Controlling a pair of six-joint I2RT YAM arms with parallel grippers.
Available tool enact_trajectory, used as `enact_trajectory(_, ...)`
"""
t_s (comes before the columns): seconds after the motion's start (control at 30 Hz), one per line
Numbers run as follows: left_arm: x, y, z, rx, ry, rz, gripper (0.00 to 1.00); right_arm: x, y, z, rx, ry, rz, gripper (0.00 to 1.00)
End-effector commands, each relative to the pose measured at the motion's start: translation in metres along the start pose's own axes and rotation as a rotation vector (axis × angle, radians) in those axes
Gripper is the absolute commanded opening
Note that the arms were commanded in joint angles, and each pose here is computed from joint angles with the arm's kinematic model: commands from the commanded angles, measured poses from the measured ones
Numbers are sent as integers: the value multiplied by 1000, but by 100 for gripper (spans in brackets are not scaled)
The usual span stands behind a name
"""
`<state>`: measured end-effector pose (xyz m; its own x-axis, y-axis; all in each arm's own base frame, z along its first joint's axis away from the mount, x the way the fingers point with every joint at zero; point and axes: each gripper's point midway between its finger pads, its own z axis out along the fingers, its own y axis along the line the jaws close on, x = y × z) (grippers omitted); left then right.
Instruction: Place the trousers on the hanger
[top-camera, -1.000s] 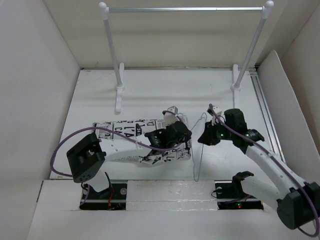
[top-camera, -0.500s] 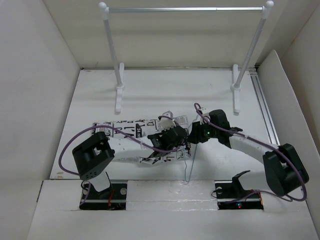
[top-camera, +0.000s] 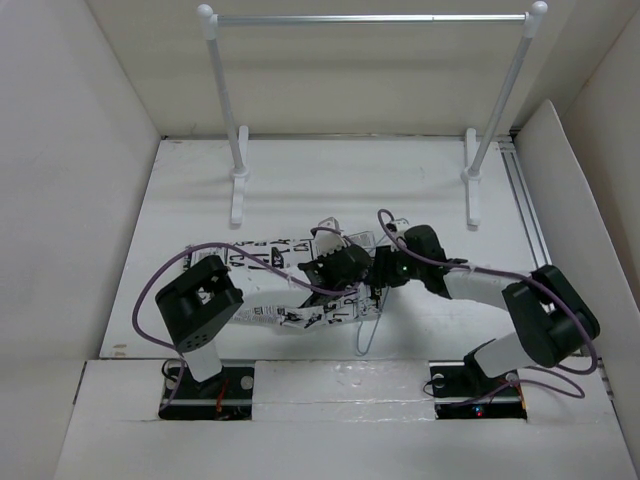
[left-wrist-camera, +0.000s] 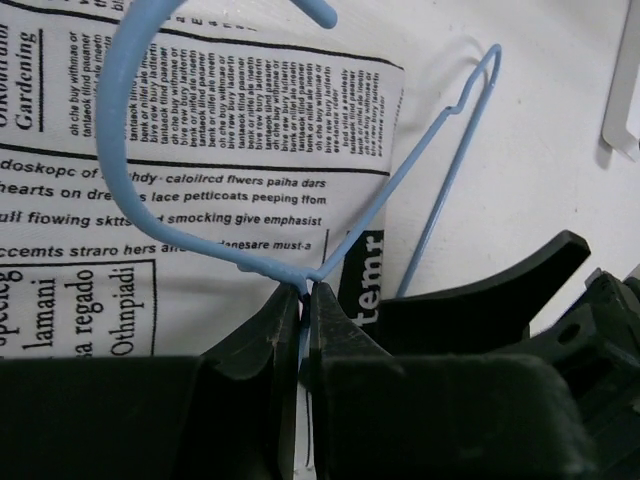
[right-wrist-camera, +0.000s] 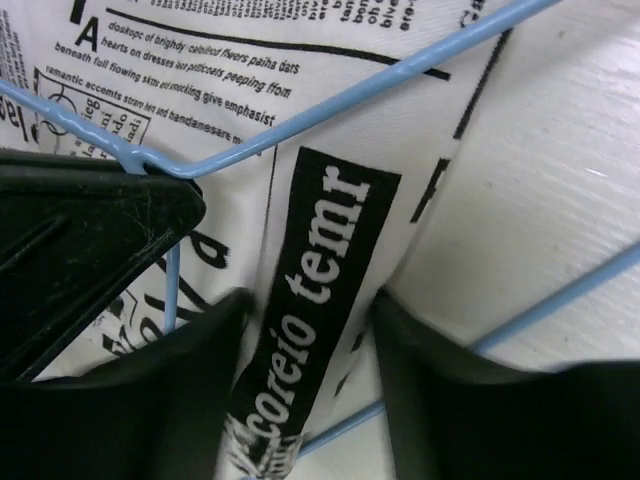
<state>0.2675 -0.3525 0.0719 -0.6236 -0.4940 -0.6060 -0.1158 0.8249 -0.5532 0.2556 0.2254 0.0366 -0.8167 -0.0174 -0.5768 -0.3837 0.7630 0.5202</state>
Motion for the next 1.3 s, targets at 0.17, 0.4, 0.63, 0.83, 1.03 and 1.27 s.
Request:
enact_trajectory(0.17,-22,19,5,-57,-51,3,0,-11,23,0,-86,-48,2,0)
enact_trajectory(0.4,-51,44,3,-100,-100,-17,0,-27,18,-54,-87,-104,-9,0)
enact_trajectory(0.63,-55,77,-4,-166,-109,30,0,-10,-14,-92,-42,-167,74,0)
enact_trajectory(0.83,-65,99,-27,-182,-127,59,0,-1,-61,-110,58,-177,113,0)
enact_trajectory(1.03,-74,102,-45,-164,-135,82,0,-9,-87,-116,100,-181,105,0)
enact_trajectory(1.27,-71,80,-55,-119,-126,126,0,-12,-105,-111,109,-149,109,0)
